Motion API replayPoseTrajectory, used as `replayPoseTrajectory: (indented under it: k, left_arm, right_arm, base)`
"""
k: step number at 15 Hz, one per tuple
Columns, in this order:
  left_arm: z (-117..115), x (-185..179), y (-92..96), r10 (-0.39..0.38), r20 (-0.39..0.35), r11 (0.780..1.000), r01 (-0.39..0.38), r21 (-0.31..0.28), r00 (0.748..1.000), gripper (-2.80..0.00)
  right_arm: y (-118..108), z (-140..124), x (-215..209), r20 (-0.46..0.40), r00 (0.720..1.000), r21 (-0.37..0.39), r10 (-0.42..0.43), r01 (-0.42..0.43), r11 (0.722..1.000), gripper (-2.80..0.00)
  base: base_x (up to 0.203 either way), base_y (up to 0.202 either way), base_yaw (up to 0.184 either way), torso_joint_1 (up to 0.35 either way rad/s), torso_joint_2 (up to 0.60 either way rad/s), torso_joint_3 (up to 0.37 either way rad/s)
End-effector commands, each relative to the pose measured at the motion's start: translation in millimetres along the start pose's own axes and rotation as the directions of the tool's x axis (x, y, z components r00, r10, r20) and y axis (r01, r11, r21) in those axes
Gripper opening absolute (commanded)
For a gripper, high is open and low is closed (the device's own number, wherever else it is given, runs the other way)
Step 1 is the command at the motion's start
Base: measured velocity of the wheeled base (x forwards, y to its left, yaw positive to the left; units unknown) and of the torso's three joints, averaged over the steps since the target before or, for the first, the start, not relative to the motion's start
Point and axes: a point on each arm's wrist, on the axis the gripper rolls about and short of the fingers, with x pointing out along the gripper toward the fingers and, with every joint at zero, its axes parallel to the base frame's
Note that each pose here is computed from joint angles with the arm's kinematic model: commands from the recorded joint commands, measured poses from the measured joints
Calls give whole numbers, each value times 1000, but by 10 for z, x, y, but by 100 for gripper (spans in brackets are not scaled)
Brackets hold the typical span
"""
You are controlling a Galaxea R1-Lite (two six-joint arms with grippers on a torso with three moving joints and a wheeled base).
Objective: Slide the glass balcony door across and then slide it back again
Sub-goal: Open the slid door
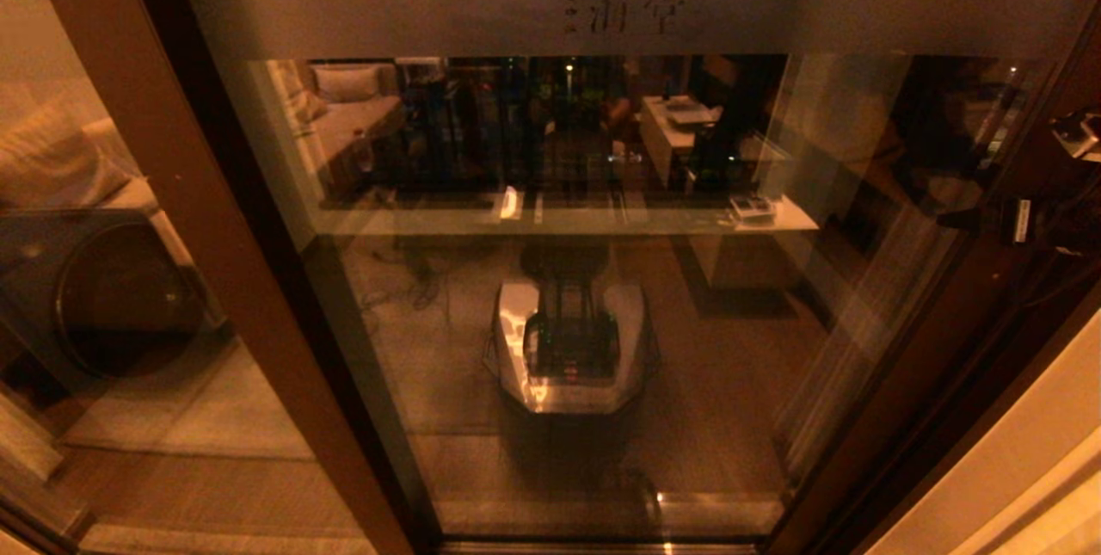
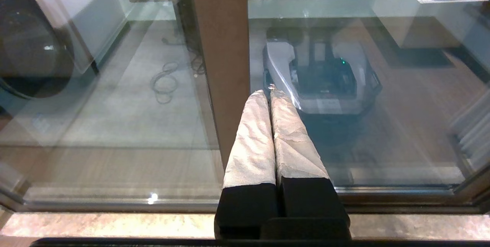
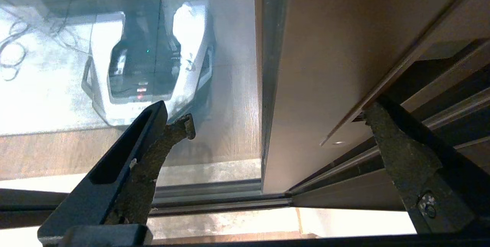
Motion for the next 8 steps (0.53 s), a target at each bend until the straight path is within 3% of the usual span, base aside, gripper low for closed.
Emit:
replayPoseTrajectory:
  k: [1,8]
  left_arm:
    - [-1,1,0,0,-2,1000,0,0,1000,-280]
    - [0,1,0,0,-1,1000,0,0,1000,-280]
  right_arm:
    - [81,35,-70,13,1000,-10,22,-22,1000,0]
    - [226,8,-178,10,999,-21,50,-50,999,0]
  base:
    - [0,0,0,0,0,0]
    - [0,0,0,0,0,0]
